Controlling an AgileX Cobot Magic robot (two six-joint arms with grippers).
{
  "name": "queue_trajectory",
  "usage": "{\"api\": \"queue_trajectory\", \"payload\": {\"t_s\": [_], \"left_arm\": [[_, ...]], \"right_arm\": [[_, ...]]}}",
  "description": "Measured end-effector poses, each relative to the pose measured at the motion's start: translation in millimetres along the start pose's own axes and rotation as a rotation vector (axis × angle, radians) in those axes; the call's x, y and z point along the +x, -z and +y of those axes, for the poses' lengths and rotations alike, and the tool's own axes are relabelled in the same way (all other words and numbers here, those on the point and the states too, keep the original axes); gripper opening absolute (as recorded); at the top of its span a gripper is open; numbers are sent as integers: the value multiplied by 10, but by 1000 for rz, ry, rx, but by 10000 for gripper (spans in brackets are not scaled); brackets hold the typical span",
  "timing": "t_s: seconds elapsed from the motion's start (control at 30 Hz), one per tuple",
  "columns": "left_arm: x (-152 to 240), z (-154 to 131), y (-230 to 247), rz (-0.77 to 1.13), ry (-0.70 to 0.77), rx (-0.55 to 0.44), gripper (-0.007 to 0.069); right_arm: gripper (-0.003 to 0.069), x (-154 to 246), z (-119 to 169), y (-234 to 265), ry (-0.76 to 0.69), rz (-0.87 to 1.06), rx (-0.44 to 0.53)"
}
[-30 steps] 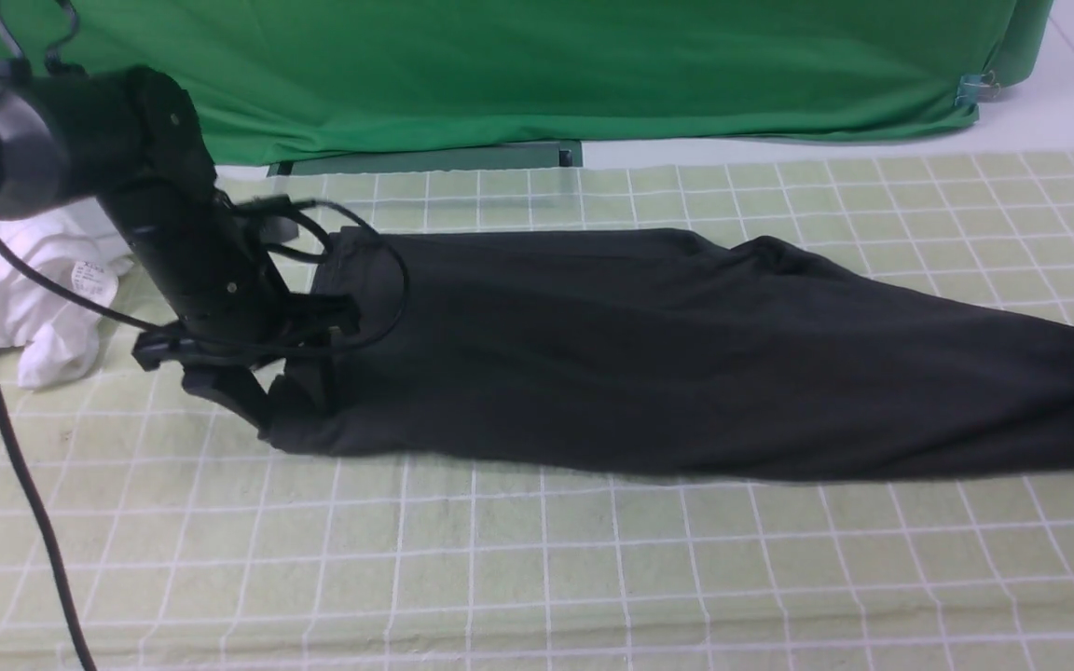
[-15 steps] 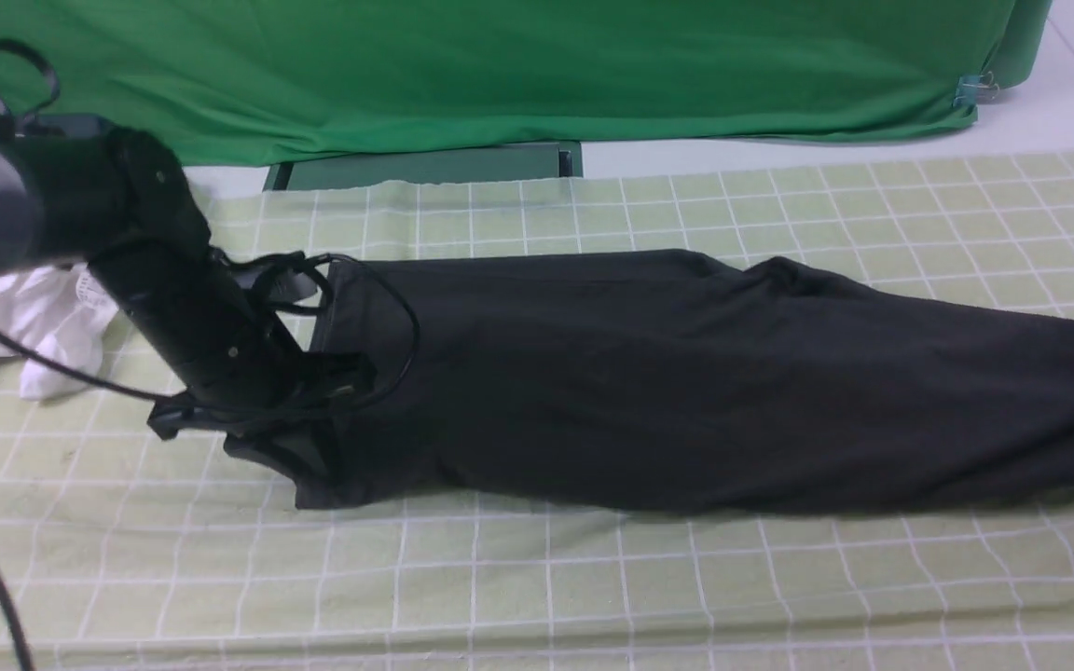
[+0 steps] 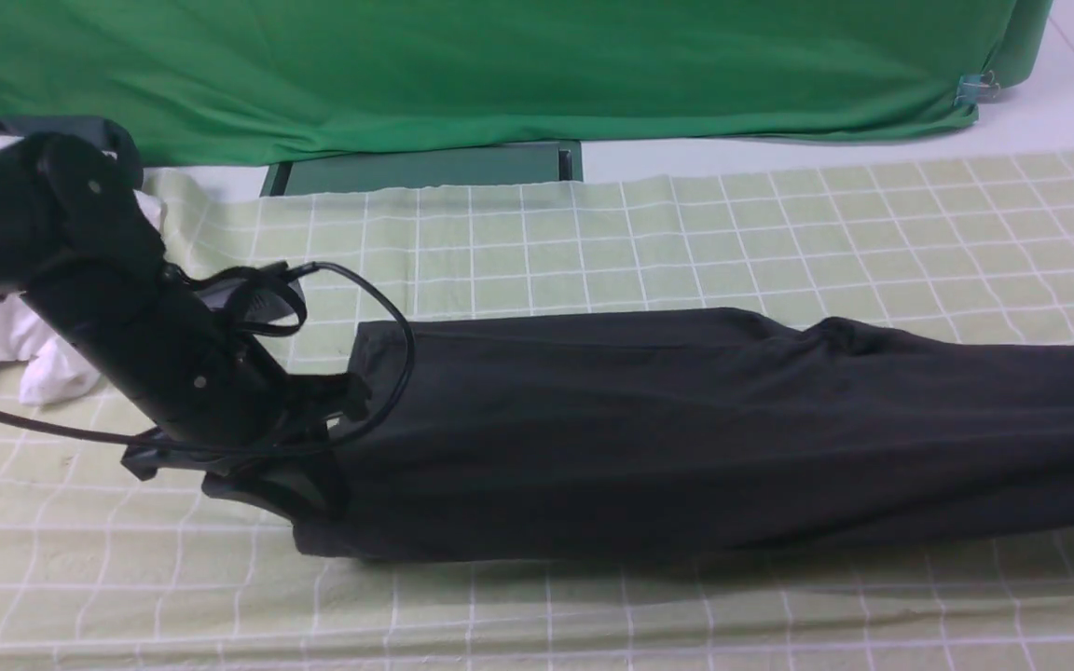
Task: Fold a long-sleeved shirt over a green coffee tablecloth.
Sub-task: 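Fold the right end of the dark garment over onto its left end with the right gripper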
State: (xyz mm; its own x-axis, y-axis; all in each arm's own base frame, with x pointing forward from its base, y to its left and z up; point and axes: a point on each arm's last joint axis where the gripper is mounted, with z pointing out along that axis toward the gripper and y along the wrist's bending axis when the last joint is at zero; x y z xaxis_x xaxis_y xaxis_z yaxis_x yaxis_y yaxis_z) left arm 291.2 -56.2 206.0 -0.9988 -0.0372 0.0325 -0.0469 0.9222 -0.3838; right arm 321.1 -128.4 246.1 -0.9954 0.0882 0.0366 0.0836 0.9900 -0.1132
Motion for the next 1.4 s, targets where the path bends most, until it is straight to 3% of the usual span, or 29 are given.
{"api": "queue_trajectory", "payload": {"t_s": [0.1,0.17,0.3,0.4,0.53,0.7,0.77,0.83,0.93,1.03,1.07,1.17,1.2,1.27,1.3,1.37,1.4], "left_arm": [[51,-16,63,17,-17,-7,257],[76,-44,123,38,-45,-1,351],[21,-105,274,5,-83,-8,481],[-103,-172,429,-81,-113,-16,533],[-261,-275,683,-203,-152,-26,540],[-384,-403,988,-318,-198,-33,451],[-434,-447,1100,-379,-214,-36,356],[-492,-497,1240,-456,-228,-33,202],[-525,-470,1336,-497,-216,-16,59],[-552,-323,1402,-512,-171,-14,19],[-556,-311,1402,-511,-167,-12,19],[-637,-85,1405,-506,-83,15,16],[-647,-70,1395,-502,-78,17,16],[-706,47,1338,-477,-35,36,16],[-713,56,1326,-471,-34,37,16],[-749,99,1264,-446,-22,42,16],[-751,100,1259,-445,-21,43,16]], "right_arm": [[51,-4,-62,33,0,0,56],[51,-21,-114,85,-1,-11,101],[51,-52,-156,165,-20,-38,129],[51,-67,-162,224,-32,-60,129],[51,-82,-122,430,-75,-144,71],[51,-74,47,752,-124,-273,-54],[51,-53,221,896,-111,-322,-112],[51,-45,562,1041,-57,-364,-199],[51,-47,1040,1147,44,-380,-291],[51,-18,1610,1191,172,-389,-342],[51,-17,1649,1190,177,-389,-346],[51,59,2332,1173,304,-409,-397],[51,69,2405,1164,312,-409,-403],[51,131,2818,1081,383,-410,-427],[51,143,2846,1085,390,-413,-430],[51,213,3270,934,451,-406,-450],[51,202,3279,918,450,-407,-449]]}}
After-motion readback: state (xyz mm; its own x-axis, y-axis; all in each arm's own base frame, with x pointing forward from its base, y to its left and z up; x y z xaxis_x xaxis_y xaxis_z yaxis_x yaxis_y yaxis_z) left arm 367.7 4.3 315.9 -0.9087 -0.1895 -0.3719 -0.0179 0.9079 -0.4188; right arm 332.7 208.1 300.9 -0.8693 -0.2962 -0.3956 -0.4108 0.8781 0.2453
